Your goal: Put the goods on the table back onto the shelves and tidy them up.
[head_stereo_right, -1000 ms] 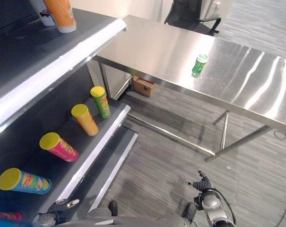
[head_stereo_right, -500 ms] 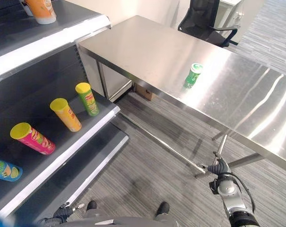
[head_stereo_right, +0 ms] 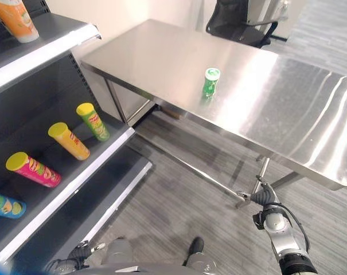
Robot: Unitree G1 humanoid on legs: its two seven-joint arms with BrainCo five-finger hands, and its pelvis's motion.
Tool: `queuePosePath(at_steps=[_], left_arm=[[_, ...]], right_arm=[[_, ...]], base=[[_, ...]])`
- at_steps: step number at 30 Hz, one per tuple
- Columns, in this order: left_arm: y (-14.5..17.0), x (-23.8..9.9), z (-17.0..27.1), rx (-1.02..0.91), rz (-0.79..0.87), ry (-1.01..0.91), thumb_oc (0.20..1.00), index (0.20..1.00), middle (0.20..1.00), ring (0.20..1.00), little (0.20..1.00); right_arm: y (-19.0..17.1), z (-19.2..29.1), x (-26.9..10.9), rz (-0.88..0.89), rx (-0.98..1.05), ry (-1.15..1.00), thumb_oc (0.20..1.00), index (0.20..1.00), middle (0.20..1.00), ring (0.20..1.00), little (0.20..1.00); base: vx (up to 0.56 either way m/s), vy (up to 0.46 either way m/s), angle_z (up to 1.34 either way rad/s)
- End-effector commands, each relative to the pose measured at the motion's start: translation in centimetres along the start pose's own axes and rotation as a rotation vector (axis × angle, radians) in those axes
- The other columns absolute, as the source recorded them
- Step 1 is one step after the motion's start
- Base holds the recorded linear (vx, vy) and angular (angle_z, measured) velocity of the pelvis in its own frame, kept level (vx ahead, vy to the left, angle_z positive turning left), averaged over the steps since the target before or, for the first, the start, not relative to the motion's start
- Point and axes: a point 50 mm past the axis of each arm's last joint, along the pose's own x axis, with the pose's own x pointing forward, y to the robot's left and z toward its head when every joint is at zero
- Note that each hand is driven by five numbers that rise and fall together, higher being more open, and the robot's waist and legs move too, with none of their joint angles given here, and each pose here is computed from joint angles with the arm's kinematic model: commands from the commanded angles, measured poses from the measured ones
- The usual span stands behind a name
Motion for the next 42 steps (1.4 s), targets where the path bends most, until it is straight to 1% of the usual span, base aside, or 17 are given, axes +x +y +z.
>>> queuePosePath(at_steps=[1,7,16,21,24,28,29,30,31,32,35,40,41,42], left_arm=[[1.6,0.3,1.5,0.040,0.040,-0.052,1.000,1.000,1.000,1.000,1.000],[2.2,0.2,1.5,0.024,0.063,-0.059,1.000,1.000,1.000,1.000,1.000],[2.1,0.1,0.5,0.028,0.062,-0.017,1.000,1.000,1.000,1.000,1.000],[2.0,0.1,0.1,0.044,0.055,0.000,1.000,1.000,1.000,1.000,1.000],[2.4,0.1,0.4,0.038,0.065,-0.005,1.000,1.000,1.000,1.000,1.000],[2.8,0.2,0.7,0.056,0.070,-0.012,1.000,1.000,1.000,1.000,1.000],[3.2,0.2,1.1,0.077,0.069,-0.029,1.000,1.000,1.000,1.000,1.000],[3.5,0.2,1.3,0.082,0.069,-0.035,1.000,1.000,1.000,1.000,1.000],[3.5,0.2,1.3,0.082,0.069,-0.035,1.000,1.000,1.000,1.000,1.000],[3.8,0.2,1.6,0.089,0.076,-0.046,1.000,1.000,1.000,1.000,1.000],[4.1,0.3,2.0,0.088,0.084,-0.061,1.000,1.000,1.000,1.000,1.000],[4.1,0.2,2.0,0.105,0.073,-0.071,1.000,1.000,1.000,1.000,1.000],[4.0,0.2,1.9,0.116,0.060,-0.072,1.000,1.000,1.000,1.000,1.000],[4.0,0.2,1.8,0.120,0.059,-0.072,1.000,1.000,1.000,1.000,1.000]], right_arm=[[-1.1,3.1,0.6,-0.057,0.013,-0.133,1.000,1.000,1.000,1.000,1.000],[-1.5,4.6,0.2,-0.050,-0.001,-0.210,1.000,1.000,1.000,1.000,1.000],[-2.0,4.9,-0.9,-0.053,0.030,-0.257,1.000,1.000,1.000,1.000,1.000],[-1.8,3.1,-1.3,-0.050,0.030,-0.189,1.000,1.000,1.000,1.000,1.000],[-1.0,1.6,-1.6,-0.012,0.013,-0.123,1.000,1.000,1.000,1.000,1.000],[0.0,1.3,-1.9,0.049,0.039,-0.119,1.000,1.000,1.000,1.000,1.000],[0.9,1.9,-2.0,0.132,0.028,-0.149,1.000,1.000,1.000,1.000,1.000],[1.2,2.3,-2.0,0.167,0.012,-0.165,1.000,1.000,1.000,1.000,1.000],[1.2,2.3,-2.0,0.167,0.012,-0.165,1.000,1.000,1.000,1.000,1.000],[1.9,3.7,-1.9,0.218,-0.011,-0.221,1.000,1.000,1.000,1.000,1.000],[2.1,6.4,-2.0,0.245,-0.023,-0.343,1.000,1.000,1.000,1.000,1.000],[0.4,12.3,-3.0,0.259,-0.036,-0.613,1.000,1.000,1.000,1.000,1.000],[-0.7,14.5,-3.5,0.250,-0.070,-0.710,1.000,1.000,1.000,1.000,1.000],[-1.2,15.5,-3.8,0.242,-0.070,-0.758,1.000,1.000,1.000,1.000,1.000]], base=[[0.06,0.051,-0.24],[0.08,0.089,0.10],[0.03,0.068,0.01],[-0.01,0.075,-0.05],[-0.02,0.060,-0.13],[-0.02,0.060,-0.13],[-0.03,0.048,-0.01],[-0.03,0.046,-0.03],[-0.02,0.042,-0.01],[-0.02,0.041,0.04],[-0.01,0.042,0.03],[0.00,0.041,0.08],[0.00,0.050,0.05],[0.00,0.049,0.02]])
